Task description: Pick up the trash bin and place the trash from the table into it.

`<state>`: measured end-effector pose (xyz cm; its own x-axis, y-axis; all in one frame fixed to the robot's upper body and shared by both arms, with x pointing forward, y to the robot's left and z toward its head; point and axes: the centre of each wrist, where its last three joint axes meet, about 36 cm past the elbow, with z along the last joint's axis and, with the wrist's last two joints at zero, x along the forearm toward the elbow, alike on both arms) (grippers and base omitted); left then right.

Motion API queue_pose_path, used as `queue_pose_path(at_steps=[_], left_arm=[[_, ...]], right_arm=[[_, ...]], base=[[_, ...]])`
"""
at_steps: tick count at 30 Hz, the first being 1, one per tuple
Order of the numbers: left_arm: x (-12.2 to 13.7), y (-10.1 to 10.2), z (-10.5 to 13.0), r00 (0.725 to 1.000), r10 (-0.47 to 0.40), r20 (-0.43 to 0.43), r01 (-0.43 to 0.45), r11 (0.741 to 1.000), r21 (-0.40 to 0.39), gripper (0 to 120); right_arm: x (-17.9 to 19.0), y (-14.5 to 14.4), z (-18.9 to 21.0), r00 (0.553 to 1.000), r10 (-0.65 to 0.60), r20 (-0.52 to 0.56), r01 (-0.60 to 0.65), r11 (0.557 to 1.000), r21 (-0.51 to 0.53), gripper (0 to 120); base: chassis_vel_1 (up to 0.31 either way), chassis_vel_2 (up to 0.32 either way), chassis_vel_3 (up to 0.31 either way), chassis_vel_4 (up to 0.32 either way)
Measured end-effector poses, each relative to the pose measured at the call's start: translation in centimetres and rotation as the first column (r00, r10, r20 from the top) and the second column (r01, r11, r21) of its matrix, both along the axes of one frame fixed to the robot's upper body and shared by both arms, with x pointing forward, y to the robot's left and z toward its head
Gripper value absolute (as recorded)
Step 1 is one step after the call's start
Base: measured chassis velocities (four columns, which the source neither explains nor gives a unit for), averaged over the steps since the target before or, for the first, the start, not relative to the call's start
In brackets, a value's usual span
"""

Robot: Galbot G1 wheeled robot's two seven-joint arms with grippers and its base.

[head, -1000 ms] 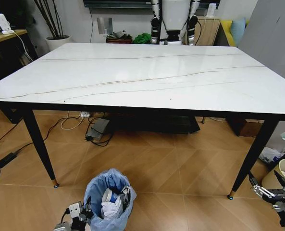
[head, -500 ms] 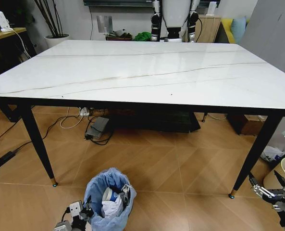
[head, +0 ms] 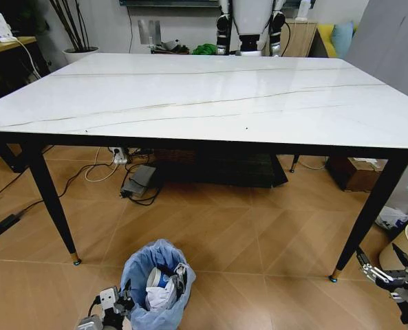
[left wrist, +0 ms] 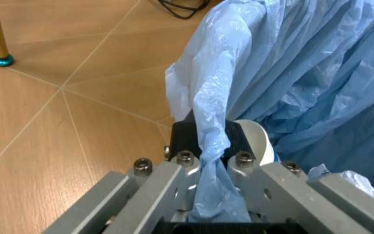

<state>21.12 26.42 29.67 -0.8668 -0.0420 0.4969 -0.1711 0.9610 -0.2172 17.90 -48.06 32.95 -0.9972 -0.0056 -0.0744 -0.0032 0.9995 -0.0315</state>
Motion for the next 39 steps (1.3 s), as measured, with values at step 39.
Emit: queue_pose_path(at_steps=[39], left_arm=[[0.6,-1.0,1.0,1.0,0.017,0.003,-0.017,0.999,-0.046,0]], right_arm=[[0.0,0.0,0.0,1.0,0.0,0.0,0.0,1.0,0.0,100]], base=[[0.0,0.0,0.0,0.0]])
